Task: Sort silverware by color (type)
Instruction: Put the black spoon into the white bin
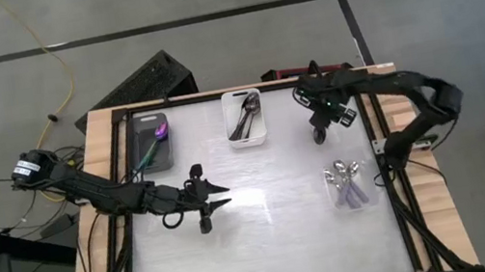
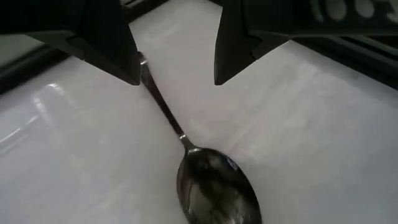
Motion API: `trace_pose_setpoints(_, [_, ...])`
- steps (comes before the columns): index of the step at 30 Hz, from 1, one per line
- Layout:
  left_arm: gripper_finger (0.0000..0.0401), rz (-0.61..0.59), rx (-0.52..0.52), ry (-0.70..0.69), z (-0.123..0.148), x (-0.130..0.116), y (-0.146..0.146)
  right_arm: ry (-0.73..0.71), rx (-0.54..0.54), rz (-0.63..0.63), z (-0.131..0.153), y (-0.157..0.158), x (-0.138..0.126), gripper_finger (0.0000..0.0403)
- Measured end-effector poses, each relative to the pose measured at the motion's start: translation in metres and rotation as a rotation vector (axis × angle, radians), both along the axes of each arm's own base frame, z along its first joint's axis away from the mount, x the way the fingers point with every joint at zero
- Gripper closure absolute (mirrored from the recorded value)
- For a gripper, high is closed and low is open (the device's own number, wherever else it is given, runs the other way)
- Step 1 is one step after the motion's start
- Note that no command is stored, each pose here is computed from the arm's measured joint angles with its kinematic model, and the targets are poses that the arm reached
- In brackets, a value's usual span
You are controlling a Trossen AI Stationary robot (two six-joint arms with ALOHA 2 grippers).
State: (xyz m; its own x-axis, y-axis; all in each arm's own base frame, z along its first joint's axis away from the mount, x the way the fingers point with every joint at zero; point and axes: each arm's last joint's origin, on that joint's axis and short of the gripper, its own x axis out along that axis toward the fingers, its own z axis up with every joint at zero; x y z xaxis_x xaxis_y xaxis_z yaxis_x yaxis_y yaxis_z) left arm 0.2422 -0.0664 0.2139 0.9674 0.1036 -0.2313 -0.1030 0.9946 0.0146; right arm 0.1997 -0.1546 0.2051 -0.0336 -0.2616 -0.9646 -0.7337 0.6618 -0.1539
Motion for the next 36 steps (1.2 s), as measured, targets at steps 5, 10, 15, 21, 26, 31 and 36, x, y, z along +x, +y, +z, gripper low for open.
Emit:
trace_pose_setpoints(5, [0.0285, -0.010, 0.037, 0.010, -0.001, 0.000, 0.000, 0.046, 0.027, -0.027, -0.027, -0.015, 0.009, 0.0178])
trace_pose_setpoints(10, [0.0285, -0.025, 0.056, 0.014, -0.001, 0.000, 0.000, 0.049, 0.021, -0.026, -0.044, -0.022, 0.018, 0.0178])
trace_pose_setpoints(15, [0.0285, -0.024, 0.055, 0.026, -0.002, 0.000, 0.000, 0.098, 0.071, -0.023, -0.059, -0.022, 0.019, 0.0192])
trace_pose_setpoints(21, [0.0285, -0.024, 0.056, 0.032, -0.003, -0.001, 0.000, 0.055, 0.093, -0.074, -0.061, -0.021, 0.023, 0.0277])
trace_pose_setpoints(26, [0.0285, -0.021, 0.044, 0.031, -0.003, -0.001, 0.000, 0.004, 0.113, -0.131, -0.061, -0.022, 0.025, 0.0374])
trace_pose_setpoints(31, [0.0285, -0.008, -0.008, 0.026, -0.003, -0.001, 0.000, -0.030, 0.105, -0.121, -0.048, -0.014, 0.025, 0.0370])
trace_pose_setpoints(36, [0.0285, 0.010, -0.055, 0.020, -0.003, -0.001, 0.000, -0.186, 0.082, -0.070, -0.006, 0.009, 0.023, 0.0371])
